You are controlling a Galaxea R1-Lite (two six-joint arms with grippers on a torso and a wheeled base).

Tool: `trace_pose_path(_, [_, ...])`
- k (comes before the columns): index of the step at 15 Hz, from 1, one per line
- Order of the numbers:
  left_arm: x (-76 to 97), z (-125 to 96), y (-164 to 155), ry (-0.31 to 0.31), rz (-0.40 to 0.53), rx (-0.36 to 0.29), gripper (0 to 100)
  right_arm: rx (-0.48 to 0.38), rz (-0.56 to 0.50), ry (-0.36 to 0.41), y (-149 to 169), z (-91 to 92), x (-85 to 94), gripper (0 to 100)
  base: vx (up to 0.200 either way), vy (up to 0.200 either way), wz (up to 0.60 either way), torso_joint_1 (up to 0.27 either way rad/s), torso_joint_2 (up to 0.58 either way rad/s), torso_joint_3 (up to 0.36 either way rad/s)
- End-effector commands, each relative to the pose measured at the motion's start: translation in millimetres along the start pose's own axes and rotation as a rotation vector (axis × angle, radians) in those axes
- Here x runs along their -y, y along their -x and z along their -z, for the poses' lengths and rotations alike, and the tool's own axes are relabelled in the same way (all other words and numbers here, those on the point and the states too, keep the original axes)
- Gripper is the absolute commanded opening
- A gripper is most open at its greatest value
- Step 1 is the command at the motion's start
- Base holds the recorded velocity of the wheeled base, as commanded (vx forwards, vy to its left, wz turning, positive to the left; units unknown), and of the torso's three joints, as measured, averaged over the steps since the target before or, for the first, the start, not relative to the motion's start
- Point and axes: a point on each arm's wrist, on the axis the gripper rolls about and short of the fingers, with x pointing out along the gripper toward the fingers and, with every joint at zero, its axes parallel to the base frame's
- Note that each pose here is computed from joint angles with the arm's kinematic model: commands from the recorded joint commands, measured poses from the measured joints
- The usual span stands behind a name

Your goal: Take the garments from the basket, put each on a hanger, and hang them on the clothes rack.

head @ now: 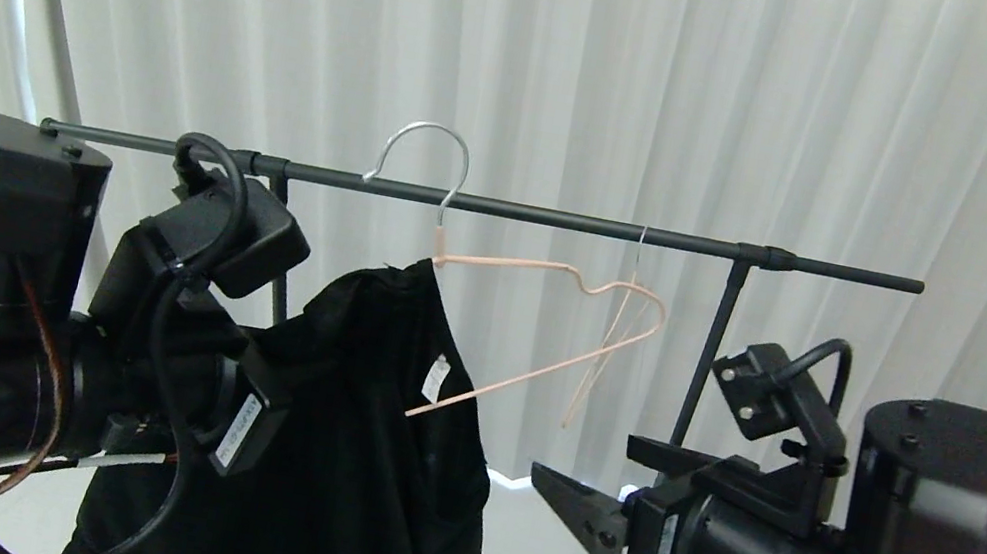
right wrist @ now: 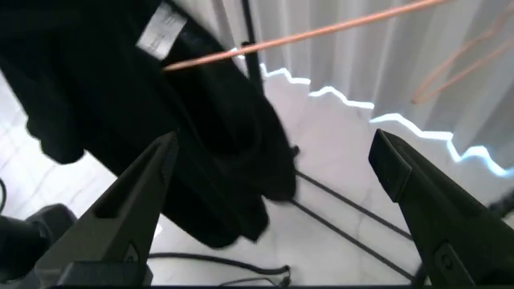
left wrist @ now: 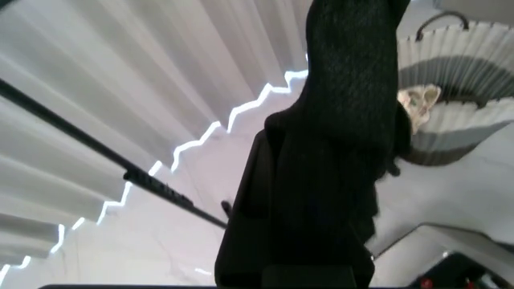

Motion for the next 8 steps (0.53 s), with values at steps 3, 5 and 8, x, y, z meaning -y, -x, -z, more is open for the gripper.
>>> trace_pose_path(3, [-1.2,-8,0,-0.002,-0.004,0.024,0,-0.041,0.047,0.029,-42,30.3,-15.3,100,0.0,0.0,0.0,0.0,0.0,0.0])
trace_pose_path(5, [5.0,-9,5,-0.013,0.019,0.04,0,-0.02,0.049,0.029,-56,34.2,-17.6,100,0.0,0.0,0.0,0.0,0.0,0.0])
trace_pose_path(8, [15.0,-10,5,-0.024,0.041,0.041,0,-0.044,0.061,0.042,-60,42.8,-18.9,100,0.0,0.0,0.0,0.0,0.0,0.0])
